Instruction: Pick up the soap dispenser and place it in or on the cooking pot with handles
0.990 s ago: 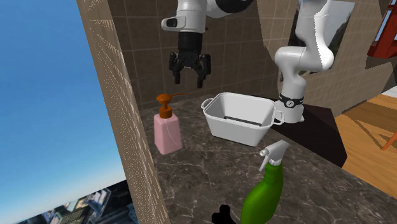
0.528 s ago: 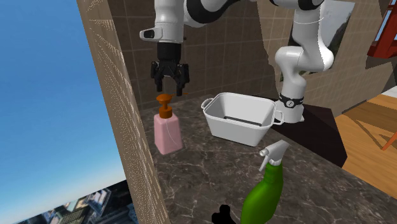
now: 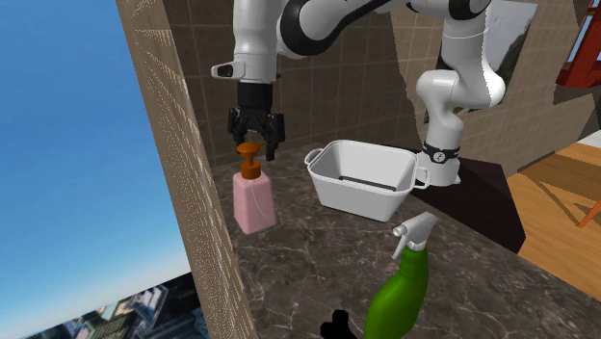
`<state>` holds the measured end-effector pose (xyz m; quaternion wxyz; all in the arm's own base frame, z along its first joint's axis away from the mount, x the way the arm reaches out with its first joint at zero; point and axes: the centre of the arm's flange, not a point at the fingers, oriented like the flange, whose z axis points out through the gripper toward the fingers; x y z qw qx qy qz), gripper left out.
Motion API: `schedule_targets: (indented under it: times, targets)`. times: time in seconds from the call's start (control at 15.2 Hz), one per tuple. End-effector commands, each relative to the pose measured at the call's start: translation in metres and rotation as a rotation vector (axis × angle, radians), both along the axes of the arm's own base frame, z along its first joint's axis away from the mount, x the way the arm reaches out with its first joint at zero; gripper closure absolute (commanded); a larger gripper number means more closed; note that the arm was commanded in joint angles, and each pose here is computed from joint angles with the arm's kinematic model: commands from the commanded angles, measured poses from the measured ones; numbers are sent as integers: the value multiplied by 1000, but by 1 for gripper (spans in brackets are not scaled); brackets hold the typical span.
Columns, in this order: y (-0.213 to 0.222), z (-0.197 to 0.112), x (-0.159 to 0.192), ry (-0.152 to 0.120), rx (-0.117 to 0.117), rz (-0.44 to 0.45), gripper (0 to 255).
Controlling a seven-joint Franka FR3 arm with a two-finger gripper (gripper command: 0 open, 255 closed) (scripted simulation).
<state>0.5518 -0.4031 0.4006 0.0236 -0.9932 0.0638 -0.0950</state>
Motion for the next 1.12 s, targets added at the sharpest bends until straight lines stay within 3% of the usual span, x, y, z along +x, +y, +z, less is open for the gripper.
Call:
schedule_targets:
  times: [0.0,0.26,0.33,1.06]
  targets:
    - [0,-1,0,0,0,0,0]
    - [0,-1,0,0,0,0,0]
    - [0,-1,0,0,0,0,255]
    - [0,10,0,0,0,0,255]
